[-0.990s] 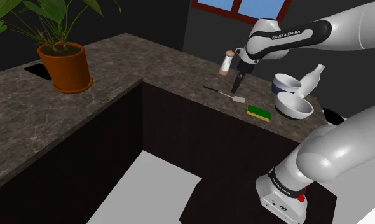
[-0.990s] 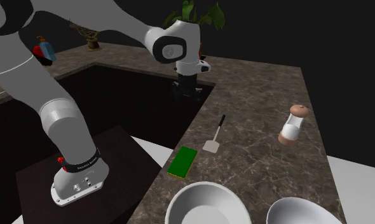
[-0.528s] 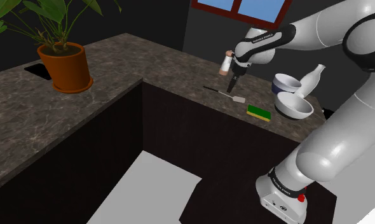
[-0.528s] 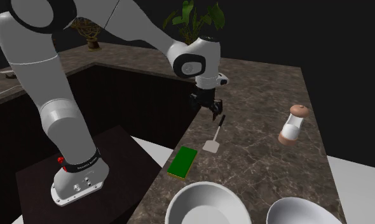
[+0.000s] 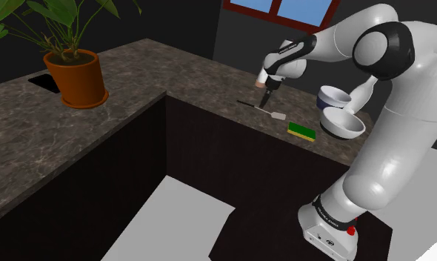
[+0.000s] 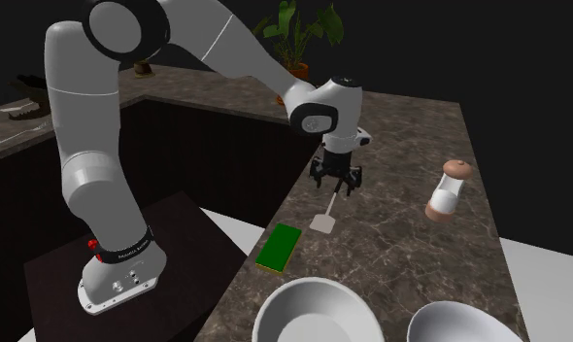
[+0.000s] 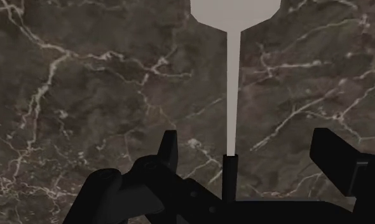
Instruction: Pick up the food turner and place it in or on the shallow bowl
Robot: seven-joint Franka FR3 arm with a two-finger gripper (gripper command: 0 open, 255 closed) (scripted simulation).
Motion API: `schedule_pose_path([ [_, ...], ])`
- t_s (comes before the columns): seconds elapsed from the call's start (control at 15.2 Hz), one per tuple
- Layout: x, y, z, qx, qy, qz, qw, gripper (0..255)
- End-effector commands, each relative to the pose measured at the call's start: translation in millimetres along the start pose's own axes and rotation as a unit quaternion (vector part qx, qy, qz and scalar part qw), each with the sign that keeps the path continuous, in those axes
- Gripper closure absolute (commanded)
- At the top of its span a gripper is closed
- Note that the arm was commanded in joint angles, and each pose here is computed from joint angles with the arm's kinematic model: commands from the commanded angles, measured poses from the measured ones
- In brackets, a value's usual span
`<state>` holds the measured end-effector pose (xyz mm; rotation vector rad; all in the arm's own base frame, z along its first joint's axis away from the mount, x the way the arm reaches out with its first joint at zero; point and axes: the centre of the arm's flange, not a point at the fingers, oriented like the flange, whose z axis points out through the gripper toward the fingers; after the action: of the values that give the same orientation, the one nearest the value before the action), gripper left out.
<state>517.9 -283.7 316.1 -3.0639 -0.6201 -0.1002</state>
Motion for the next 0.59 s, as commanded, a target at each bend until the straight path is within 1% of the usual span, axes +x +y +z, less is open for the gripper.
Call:
schedule_pose_path([
  [0.0,0.6,1.5,11.8,0.000,0.000,-0.001,1.0000,0],
  [0.26,0.6,1.5,30.6,0.000,0.000,-0.001,1.0000,0],
  [0.53,0.6,1.5,30.6,0.000,0.000,-0.001,1.0000,0],
])
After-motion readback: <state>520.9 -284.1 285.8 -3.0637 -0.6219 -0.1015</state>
